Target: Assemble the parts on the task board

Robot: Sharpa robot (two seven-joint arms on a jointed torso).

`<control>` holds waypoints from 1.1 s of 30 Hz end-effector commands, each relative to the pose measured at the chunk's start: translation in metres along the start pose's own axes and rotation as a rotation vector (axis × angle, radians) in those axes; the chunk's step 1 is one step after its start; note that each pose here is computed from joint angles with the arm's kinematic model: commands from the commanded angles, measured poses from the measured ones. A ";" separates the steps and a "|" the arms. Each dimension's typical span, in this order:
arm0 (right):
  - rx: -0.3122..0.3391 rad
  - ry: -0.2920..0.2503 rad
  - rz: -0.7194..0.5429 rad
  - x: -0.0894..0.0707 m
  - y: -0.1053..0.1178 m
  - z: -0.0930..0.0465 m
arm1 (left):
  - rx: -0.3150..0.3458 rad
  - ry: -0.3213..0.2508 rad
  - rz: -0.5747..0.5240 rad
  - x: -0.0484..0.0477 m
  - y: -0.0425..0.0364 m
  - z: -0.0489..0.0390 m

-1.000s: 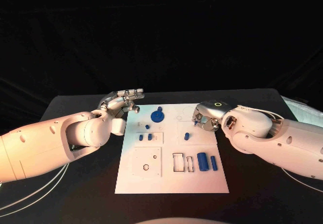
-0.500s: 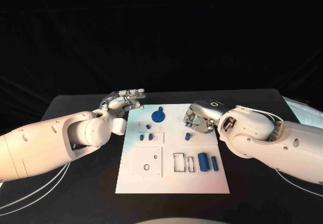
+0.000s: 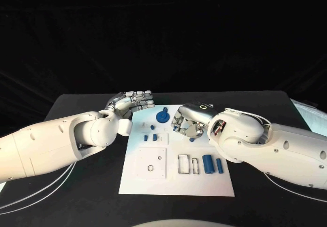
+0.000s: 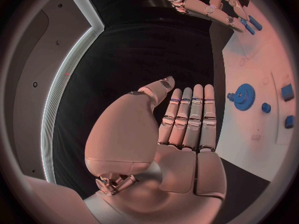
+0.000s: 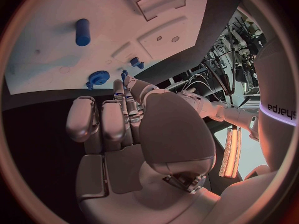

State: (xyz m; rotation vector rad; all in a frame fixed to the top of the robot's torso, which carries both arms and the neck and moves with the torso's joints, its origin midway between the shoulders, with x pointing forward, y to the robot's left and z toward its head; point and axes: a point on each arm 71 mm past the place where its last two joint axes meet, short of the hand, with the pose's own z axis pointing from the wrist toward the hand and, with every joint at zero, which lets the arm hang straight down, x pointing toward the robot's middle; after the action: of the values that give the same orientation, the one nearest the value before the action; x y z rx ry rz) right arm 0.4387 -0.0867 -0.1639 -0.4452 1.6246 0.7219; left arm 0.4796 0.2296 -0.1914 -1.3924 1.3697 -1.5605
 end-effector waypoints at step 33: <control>-0.113 0.195 0.099 0.065 0.039 0.016 | 0.001 0.040 -0.017 0.0071 0.0014 0.0019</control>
State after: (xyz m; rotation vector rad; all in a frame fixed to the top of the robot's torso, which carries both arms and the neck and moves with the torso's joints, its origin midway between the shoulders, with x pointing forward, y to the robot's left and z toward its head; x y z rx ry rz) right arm 0.4153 -0.0430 -0.2186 -0.5072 1.7879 0.8570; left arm 0.4798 0.2249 -0.1918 -1.3897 1.3812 -1.5791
